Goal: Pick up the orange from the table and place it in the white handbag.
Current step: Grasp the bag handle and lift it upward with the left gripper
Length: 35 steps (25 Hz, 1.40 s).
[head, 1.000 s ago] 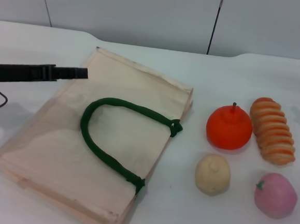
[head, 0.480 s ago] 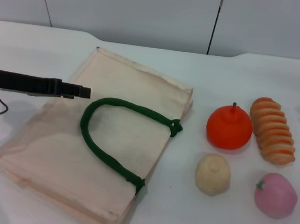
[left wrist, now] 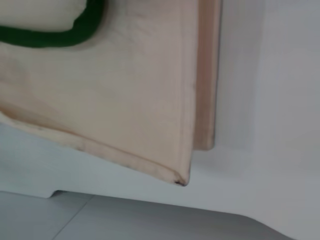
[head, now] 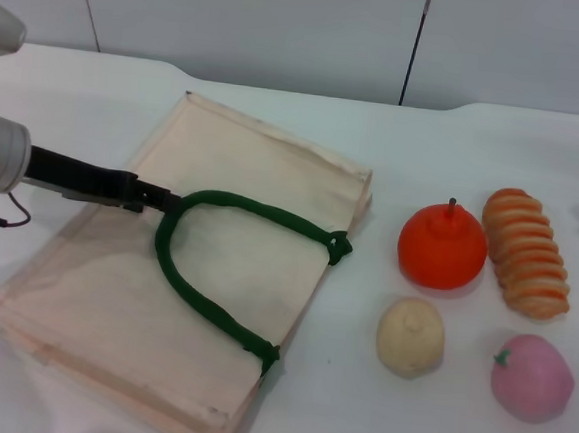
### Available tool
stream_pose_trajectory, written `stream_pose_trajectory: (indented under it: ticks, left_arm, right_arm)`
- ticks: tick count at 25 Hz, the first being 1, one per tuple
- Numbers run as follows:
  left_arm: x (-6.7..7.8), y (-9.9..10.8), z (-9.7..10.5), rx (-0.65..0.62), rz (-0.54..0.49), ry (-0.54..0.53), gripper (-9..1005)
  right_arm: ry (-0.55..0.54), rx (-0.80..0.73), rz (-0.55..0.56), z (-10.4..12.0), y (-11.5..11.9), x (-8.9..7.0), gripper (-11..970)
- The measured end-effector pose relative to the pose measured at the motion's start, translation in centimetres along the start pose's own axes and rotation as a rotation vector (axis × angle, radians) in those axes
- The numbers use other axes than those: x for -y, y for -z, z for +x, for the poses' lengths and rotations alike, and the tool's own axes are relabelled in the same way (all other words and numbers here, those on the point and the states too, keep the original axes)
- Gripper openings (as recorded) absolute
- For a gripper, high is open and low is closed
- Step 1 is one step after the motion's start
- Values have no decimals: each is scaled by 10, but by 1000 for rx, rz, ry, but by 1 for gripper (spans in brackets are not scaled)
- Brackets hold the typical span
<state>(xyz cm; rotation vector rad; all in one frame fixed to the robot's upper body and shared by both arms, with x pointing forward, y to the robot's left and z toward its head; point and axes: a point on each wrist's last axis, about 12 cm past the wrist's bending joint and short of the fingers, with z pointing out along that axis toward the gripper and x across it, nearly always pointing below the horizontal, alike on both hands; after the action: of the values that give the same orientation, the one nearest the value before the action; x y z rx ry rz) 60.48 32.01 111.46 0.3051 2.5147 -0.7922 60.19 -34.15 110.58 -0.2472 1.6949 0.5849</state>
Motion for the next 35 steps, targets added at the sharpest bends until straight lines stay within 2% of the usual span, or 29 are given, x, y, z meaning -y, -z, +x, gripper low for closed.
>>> stream_pose_trajectory:
  ticks: [12,23,33,35]
  left_arm:
    - [16,-21,-10,-28,63,-35,657]
    - [16,-33,-9,-111,3,-21,651]
    - [13,-30,-13,-112,-19,14,645]
    - [13,-30,-13,-113,-21,18,597]
  right_arm:
    - [-5,3,-5,1,-2,-2,889]
    - [-6,7,-7,0,-4,-3,888]
    - [-9,10,-11,0,-5,-4,889]
    - [-9,10,-11,0,-5,-5,889]
